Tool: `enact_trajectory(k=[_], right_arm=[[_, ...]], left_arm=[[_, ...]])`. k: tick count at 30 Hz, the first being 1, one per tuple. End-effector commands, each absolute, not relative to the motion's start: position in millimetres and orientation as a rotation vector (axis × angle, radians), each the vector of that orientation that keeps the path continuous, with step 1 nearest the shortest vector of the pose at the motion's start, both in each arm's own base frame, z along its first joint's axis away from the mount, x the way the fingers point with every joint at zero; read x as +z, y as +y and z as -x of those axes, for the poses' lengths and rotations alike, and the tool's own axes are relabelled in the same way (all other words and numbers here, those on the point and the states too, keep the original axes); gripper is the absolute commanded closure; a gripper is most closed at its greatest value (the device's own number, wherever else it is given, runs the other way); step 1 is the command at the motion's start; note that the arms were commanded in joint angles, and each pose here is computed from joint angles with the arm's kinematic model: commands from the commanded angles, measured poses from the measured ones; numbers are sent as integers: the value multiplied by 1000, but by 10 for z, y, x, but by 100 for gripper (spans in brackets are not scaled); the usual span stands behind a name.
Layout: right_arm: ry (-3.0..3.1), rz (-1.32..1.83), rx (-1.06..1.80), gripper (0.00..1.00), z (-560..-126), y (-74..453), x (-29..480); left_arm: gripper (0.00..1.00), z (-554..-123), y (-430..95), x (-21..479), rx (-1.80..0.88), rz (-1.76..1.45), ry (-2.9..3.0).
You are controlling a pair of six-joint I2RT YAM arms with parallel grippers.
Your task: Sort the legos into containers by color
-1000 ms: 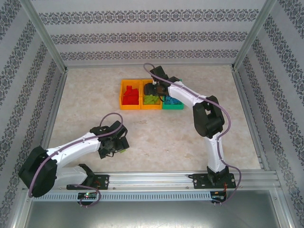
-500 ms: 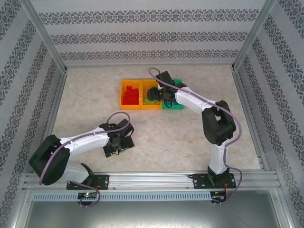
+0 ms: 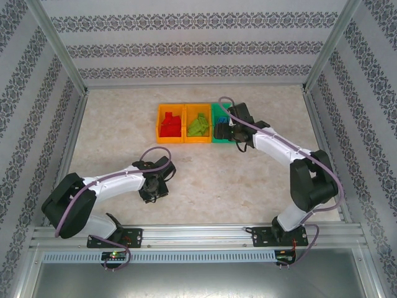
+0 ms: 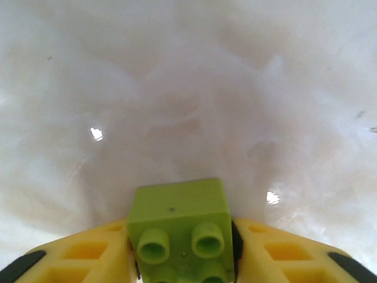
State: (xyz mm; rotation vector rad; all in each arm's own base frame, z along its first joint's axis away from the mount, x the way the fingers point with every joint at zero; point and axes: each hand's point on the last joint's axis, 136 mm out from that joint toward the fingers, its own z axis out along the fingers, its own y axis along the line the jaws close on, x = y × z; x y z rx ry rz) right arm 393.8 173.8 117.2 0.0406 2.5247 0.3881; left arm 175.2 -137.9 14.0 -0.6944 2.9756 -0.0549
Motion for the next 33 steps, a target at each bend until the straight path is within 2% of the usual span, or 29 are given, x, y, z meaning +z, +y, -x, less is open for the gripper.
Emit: enact_trajectory(k=[1,13,25,33], right_arm=[[2495,-67,368,25,-3896,1630,1217],[2513,-100,304,24,-3577,1347,1057],[2571,-66,281,21,-3001,1139,667],[2535,-122,244,19,-2815,950,702]], left_arm=[[62,-1843,-1489,174,-117,662,2946],[65,-2086,-1597,365,-109,526,2909],[67,-2734,-2334,590,-276,205,2900],[67,-3037,-2551,684,-255,67,2878]])
